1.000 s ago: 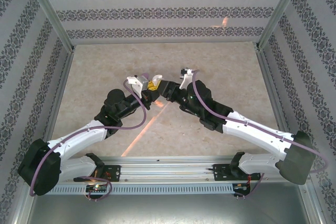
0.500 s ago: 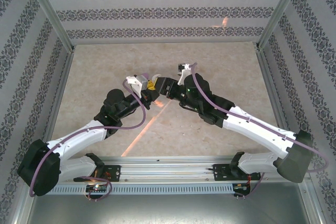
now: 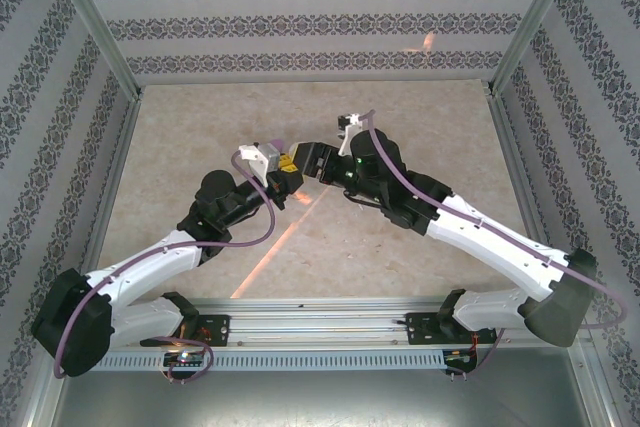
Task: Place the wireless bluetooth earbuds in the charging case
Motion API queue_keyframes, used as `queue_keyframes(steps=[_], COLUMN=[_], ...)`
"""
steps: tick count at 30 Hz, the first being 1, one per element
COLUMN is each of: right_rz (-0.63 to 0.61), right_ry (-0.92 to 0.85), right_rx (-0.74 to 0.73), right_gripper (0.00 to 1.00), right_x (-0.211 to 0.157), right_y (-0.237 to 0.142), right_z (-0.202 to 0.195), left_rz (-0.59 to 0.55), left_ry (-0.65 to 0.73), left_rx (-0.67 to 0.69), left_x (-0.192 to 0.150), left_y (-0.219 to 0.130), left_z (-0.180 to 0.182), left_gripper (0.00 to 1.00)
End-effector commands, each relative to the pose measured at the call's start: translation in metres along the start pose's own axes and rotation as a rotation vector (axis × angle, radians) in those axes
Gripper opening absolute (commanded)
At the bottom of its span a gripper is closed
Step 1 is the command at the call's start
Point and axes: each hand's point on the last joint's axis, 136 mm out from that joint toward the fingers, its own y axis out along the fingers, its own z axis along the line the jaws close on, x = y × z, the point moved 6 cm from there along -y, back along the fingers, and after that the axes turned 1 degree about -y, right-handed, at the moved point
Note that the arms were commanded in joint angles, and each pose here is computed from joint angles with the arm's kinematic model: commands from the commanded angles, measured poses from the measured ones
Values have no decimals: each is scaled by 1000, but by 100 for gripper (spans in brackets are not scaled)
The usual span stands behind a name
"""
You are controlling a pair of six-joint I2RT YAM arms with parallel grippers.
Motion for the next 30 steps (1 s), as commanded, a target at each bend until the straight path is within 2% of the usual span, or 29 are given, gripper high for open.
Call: queue_keyframes(steps=[1, 7, 13, 17, 23, 30], right_rz=[-24, -37, 42, 104, 184, 230], right_ry=[-50, -108, -129, -147, -175, -203], right_rx=[10, 19, -10, -2, 31, 69], right_gripper=[58, 57, 30, 22, 17, 14], right_x=[14, 25, 31, 28, 19, 11], right_y=[-17, -43, -60, -65, -59, -51], right_z=[12, 20, 3, -4, -5, 1], left_rz=[-30, 16, 70, 97, 103, 110], left_ry=[-7, -30, -66, -96, -129, -127], left_rx=[-62, -138, -275, -353, -410, -411], left_x=[22, 28, 29, 29, 31, 31], left_y=[-2, -4, -5, -4, 0, 2], left_z=[-8, -8, -14, -18, -21, -20], left_gripper=[8, 8, 7, 7, 6, 6])
